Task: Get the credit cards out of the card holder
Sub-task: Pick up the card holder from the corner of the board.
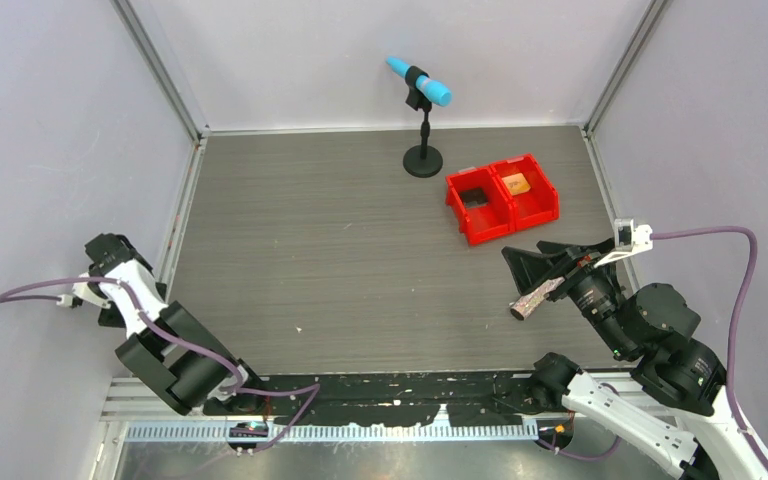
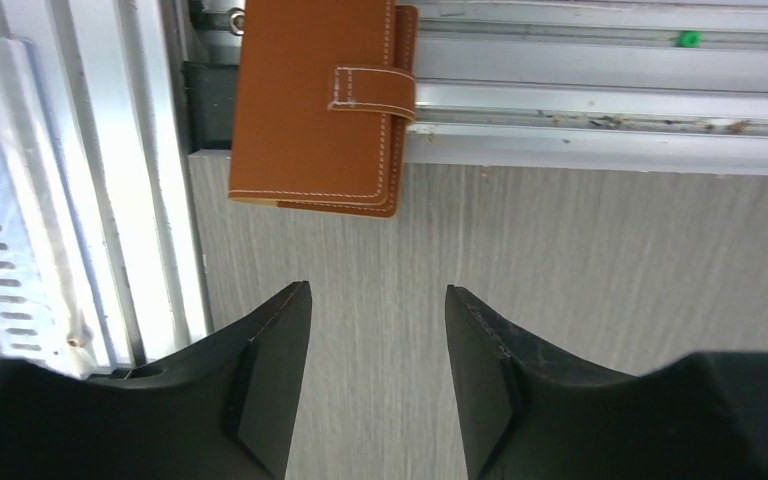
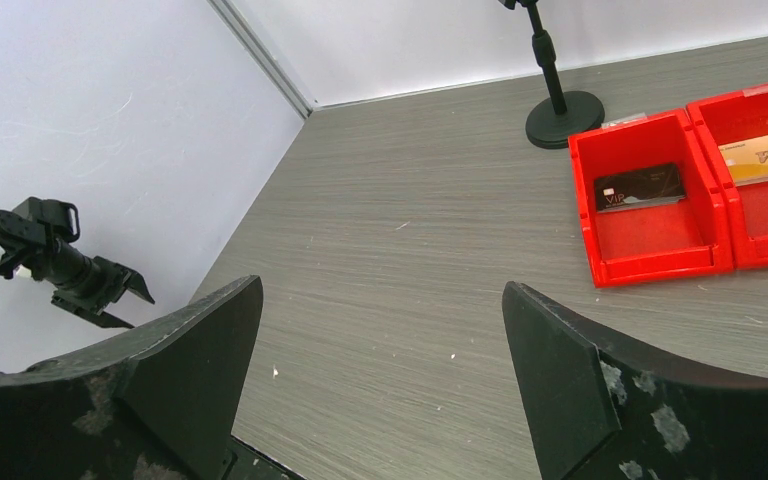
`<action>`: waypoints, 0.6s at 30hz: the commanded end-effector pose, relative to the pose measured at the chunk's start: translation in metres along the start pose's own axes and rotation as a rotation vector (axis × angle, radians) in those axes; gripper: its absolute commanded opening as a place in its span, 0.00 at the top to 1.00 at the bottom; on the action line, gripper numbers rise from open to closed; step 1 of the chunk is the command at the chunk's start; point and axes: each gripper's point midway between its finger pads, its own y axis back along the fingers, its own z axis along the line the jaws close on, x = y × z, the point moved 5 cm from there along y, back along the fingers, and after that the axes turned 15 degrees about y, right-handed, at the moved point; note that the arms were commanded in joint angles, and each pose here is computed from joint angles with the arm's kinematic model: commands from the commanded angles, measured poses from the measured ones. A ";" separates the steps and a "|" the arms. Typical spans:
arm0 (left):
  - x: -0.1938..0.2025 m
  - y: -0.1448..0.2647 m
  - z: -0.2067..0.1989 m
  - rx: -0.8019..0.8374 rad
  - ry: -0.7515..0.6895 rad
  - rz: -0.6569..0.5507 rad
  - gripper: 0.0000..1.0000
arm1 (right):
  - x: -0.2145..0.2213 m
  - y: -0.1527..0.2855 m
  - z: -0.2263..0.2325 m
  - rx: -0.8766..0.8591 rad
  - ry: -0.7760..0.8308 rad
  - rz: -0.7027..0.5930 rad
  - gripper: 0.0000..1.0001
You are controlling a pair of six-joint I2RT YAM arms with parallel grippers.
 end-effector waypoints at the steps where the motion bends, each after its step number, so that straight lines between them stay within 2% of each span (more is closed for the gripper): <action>1: -0.005 -0.012 0.013 -0.100 -0.078 -0.041 0.45 | -0.019 0.002 0.002 -0.010 -0.001 -0.059 0.02; 4: -0.004 -0.014 0.012 -0.089 -0.128 -0.062 0.31 | -0.022 0.005 0.001 -0.010 0.006 -0.071 0.02; 11: -0.006 -0.027 0.011 -0.074 -0.277 -0.102 0.20 | -0.028 0.014 -0.006 0.012 -0.003 -0.124 0.02; 15: -0.001 -0.022 -0.006 0.051 -0.406 -0.098 0.17 | -0.037 0.020 -0.009 0.026 0.000 -0.163 0.02; 17: 0.005 -0.017 -0.018 0.113 -0.496 -0.102 0.02 | -0.041 0.022 -0.010 0.031 0.013 -0.171 0.02; 18: 0.008 -0.015 -0.024 0.140 -0.562 -0.095 0.01 | -0.044 0.022 -0.011 0.034 0.021 -0.178 0.02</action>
